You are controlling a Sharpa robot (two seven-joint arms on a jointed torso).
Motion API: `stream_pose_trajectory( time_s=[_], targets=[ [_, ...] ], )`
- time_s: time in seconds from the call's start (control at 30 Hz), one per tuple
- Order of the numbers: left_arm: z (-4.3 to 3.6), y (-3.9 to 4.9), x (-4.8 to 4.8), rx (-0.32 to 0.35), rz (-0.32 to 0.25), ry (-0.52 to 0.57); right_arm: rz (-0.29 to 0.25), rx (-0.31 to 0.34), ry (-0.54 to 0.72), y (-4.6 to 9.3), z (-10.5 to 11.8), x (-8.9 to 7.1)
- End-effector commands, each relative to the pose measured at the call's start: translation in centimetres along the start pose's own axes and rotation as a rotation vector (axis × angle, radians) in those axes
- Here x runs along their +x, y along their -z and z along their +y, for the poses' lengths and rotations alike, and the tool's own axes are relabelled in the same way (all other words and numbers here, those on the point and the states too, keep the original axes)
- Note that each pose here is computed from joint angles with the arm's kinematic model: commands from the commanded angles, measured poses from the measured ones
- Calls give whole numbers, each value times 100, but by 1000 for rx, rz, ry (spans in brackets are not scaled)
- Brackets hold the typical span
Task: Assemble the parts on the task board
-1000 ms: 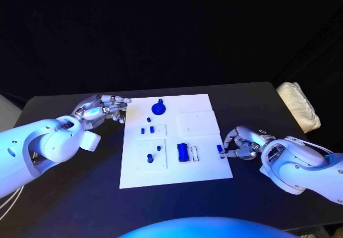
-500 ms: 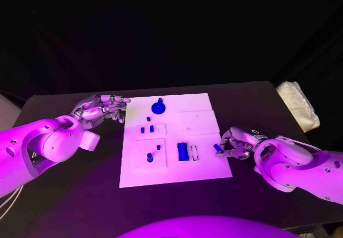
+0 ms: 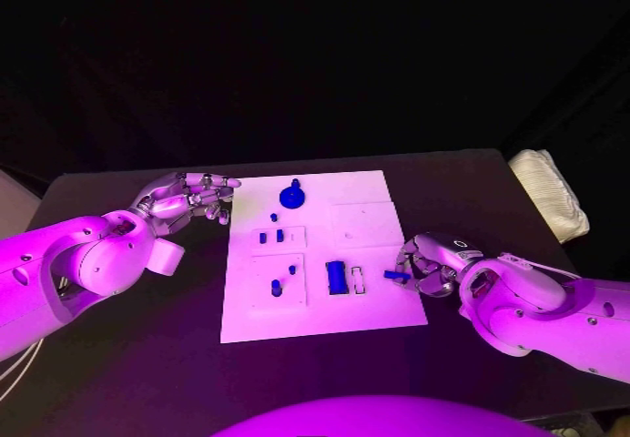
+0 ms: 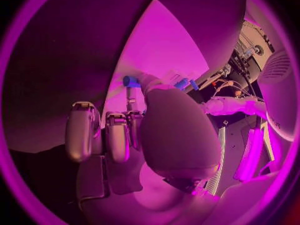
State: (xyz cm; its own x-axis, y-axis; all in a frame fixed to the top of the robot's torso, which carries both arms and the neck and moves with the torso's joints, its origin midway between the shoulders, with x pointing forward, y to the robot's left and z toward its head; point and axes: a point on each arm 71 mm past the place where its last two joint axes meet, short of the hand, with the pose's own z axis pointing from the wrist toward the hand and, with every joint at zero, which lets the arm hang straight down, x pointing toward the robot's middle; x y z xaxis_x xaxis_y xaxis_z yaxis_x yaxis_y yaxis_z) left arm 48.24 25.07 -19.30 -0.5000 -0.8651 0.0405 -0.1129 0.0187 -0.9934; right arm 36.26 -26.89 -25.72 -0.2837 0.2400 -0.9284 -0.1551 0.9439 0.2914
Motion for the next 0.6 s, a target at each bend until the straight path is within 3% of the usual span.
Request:
stream_pose_trajectory(
  time_s=[0.03,0.43,0.6],
  targets=[
    [-4,0,23,4,20,5,38,41,1,38,-29,95],
    [-3,-1,28,1,21,4,-16,7,-155,56,187,-115],
    [-3,-5,37,0,24,5,4,4,-201,35,270,-138]
  ],
)
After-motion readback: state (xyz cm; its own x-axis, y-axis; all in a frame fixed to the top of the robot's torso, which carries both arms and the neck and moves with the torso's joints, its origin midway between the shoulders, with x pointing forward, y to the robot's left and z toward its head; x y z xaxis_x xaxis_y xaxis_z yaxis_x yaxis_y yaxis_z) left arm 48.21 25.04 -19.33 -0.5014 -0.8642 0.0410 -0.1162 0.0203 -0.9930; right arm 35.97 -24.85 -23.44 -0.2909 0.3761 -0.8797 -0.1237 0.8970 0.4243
